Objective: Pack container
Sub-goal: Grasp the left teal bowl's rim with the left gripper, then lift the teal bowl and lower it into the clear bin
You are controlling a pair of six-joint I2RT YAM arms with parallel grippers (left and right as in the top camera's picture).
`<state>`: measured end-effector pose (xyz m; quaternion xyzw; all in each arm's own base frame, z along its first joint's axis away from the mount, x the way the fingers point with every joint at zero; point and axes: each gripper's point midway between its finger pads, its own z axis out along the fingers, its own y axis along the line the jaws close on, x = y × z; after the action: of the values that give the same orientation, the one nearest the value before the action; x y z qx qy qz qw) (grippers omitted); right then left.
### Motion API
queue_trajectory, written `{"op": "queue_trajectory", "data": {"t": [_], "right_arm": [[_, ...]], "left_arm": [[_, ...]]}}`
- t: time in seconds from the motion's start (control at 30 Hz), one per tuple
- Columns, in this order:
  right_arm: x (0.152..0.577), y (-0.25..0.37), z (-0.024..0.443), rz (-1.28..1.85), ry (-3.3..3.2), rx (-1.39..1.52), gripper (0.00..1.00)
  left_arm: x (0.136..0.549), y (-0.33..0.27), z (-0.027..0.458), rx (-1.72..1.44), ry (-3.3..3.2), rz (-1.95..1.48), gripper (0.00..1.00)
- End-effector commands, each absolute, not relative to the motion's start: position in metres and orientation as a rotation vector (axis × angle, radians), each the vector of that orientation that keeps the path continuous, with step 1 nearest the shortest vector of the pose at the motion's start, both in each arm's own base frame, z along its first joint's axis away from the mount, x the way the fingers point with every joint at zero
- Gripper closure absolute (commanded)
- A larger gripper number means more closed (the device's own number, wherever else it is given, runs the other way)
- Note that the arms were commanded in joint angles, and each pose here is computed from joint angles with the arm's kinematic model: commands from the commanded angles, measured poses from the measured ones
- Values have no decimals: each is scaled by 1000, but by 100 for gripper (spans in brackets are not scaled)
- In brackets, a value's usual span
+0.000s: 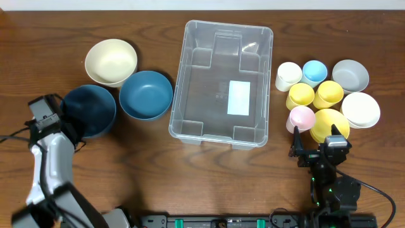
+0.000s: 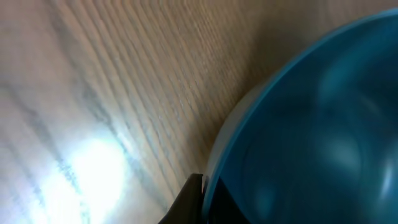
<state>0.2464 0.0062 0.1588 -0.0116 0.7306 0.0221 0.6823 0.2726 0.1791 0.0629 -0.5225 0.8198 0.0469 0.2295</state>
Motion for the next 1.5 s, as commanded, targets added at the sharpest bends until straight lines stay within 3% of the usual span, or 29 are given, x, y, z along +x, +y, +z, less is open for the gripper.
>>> {"op": "queue_trajectory", "data": {"t": [0.0,0.27,0.63,0.93,1.2,1.47], "right_arm": [[246,6,158,58,1638,-18,1],[246,6,158,58,1638,-18,1],[246,6,158,58,1638,-18,1],[246,6,158,58,1638,-18,1],[246,6,158,58,1638,-18,1],[246,6,158,58,1638,-18,1]], "left_arm": [[270,181,98,-1391,2176,135,94],[262,145,188,-1216,1995,-70,94],[291,13,333,-404,1743,-714,94],[314,-60,376,-84,1684,-882,94],[366,-120,393,86,1763,-940,94],[422,-164,366,169,1980,-602,94]]}}
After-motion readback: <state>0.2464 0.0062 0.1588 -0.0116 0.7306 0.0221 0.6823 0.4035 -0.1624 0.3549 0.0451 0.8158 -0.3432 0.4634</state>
